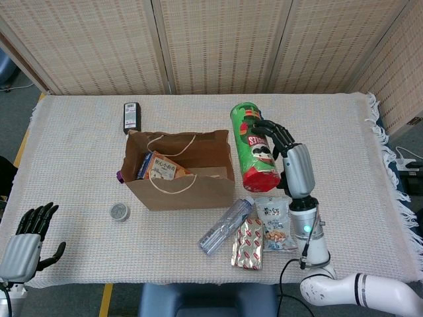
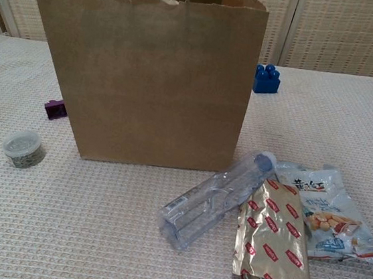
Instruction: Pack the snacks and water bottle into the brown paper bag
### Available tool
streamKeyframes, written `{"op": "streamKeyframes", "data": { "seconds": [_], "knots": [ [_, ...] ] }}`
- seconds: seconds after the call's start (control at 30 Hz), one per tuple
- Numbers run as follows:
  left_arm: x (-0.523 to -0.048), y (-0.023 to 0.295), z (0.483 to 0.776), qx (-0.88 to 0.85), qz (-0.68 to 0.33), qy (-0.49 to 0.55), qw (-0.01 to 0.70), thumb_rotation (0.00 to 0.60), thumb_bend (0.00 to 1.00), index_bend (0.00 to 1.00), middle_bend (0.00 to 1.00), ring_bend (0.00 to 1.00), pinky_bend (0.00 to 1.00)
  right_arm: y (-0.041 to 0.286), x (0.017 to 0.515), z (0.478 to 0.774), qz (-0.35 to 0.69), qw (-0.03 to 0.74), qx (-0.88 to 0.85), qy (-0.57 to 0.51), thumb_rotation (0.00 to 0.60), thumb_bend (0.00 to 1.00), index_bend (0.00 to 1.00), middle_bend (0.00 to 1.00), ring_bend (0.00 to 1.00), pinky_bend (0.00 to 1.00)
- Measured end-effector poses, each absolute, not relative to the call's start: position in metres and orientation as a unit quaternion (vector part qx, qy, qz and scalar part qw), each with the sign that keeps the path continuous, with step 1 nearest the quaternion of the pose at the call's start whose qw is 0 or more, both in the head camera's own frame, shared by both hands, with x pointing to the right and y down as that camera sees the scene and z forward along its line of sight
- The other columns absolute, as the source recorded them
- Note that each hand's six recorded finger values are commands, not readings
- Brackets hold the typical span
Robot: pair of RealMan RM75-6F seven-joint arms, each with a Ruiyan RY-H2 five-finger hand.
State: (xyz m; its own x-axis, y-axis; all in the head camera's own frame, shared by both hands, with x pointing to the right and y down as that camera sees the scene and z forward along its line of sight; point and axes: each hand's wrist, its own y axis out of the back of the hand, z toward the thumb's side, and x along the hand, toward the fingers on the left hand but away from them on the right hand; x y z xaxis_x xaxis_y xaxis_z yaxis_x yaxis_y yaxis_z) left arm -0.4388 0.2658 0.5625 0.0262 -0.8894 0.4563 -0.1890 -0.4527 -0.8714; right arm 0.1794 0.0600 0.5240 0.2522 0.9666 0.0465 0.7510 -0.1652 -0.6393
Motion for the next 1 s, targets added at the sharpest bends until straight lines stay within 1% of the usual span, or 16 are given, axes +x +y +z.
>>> {"op": "streamKeyframes", "data": {
  "seconds": [0.2,0.33,0.63,0.83,1.0],
  "knots": [
    [-0.438,0.266,0.561,-0.647,-0.555,0.42,0.313,0.6,0.36,0.0,0.0,0.0,0.03,0.068,0.141,0.529,0.164,0.141,-0.762,-0.61,0.6,0.37,0.71,0.61,0.66,0.68],
    [-0.439,0.266,0.561,-0.647,-0.554,0.421,0.312,0.6,0.36,0.0,0.0,0.0,0.03,0.073,0.122,0.534,0.157,0.072,-0.768,-0.616,0.6,0.37,0.71,0.61,0.66,0.68],
    [-0.439,0.266,0.562,-0.647,-0.556,0.419,0.312,0.6,0.36,0.0,0.0,0.0,0.03,0.072,0.116,0.535,0.156,0.036,-0.77,-0.617,0.6,0.37,0.7,0.61,0.66,0.69],
    [-0.438,0.267,0.562,-0.646,-0.557,0.417,0.314,0.6,0.36,0.0,0.0,0.0,0.03,0.077,0.111,0.534,0.148,0.008,-0.781,-0.607,0.6,0.37,0.69,0.61,0.66,0.69],
    [-0.438,0.266,0.562,-0.646,-0.557,0.417,0.314,0.6,0.36,0.0,0.0,0.0,0.03,0.081,0.102,0.53,0.134,0.0,-0.792,-0.595,0.6,0.37,0.69,0.61,0.66,0.69]
  ]
}}
